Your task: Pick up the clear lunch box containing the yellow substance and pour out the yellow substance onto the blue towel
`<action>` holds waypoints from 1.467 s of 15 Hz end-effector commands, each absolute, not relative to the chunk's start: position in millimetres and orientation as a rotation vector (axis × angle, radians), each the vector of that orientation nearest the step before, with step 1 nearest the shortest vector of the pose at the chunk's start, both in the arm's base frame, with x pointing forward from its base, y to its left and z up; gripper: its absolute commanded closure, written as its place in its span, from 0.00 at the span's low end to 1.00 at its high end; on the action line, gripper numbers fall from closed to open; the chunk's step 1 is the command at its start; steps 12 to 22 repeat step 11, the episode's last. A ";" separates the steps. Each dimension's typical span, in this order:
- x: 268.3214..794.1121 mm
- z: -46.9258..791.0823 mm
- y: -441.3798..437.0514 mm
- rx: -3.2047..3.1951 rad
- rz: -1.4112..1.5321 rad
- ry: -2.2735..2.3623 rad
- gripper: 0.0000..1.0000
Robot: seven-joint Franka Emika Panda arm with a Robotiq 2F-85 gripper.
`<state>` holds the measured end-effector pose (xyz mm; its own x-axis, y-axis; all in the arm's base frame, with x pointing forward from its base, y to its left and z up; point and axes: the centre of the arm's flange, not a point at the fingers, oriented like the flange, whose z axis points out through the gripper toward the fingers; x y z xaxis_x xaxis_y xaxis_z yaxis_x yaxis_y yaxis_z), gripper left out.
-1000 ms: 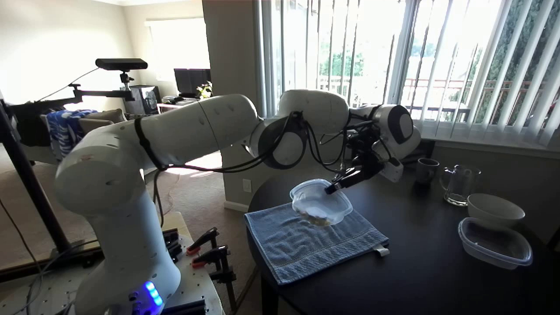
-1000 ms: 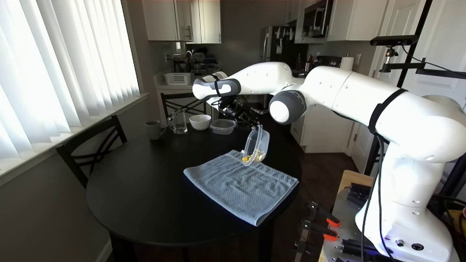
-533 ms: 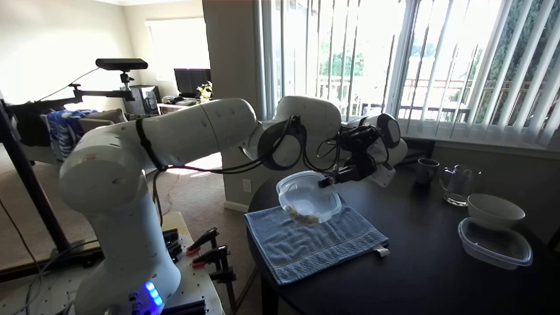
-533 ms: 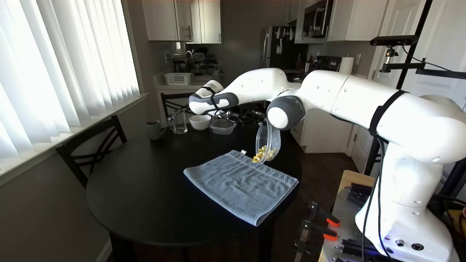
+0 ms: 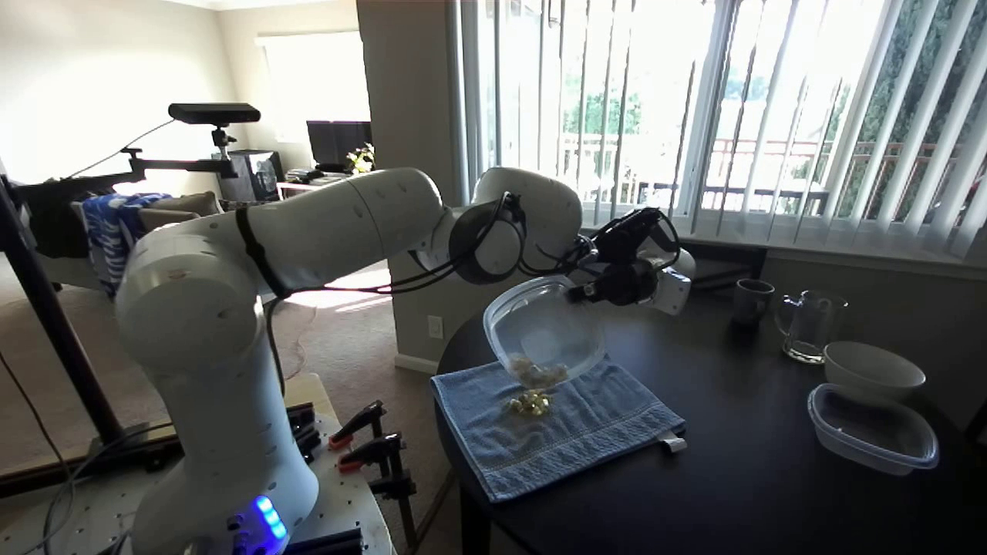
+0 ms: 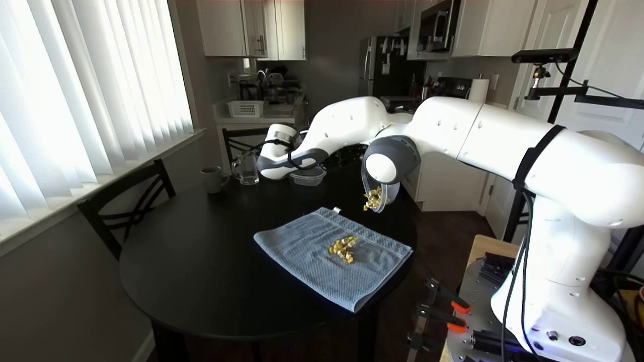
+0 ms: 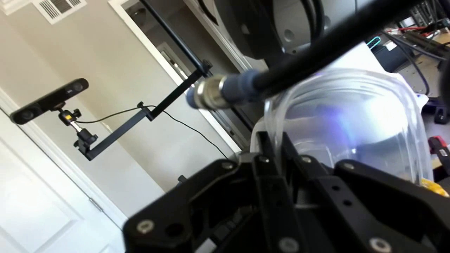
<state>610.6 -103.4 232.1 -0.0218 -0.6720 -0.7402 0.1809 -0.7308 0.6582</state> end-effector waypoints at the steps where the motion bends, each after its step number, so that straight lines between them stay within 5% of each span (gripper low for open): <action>1: 678.2 241.7 -113.1 1.582 -1.842 -0.557 0.96; 22: 684.1 260.3 -135.2 1.759 -1.730 -0.714 0.96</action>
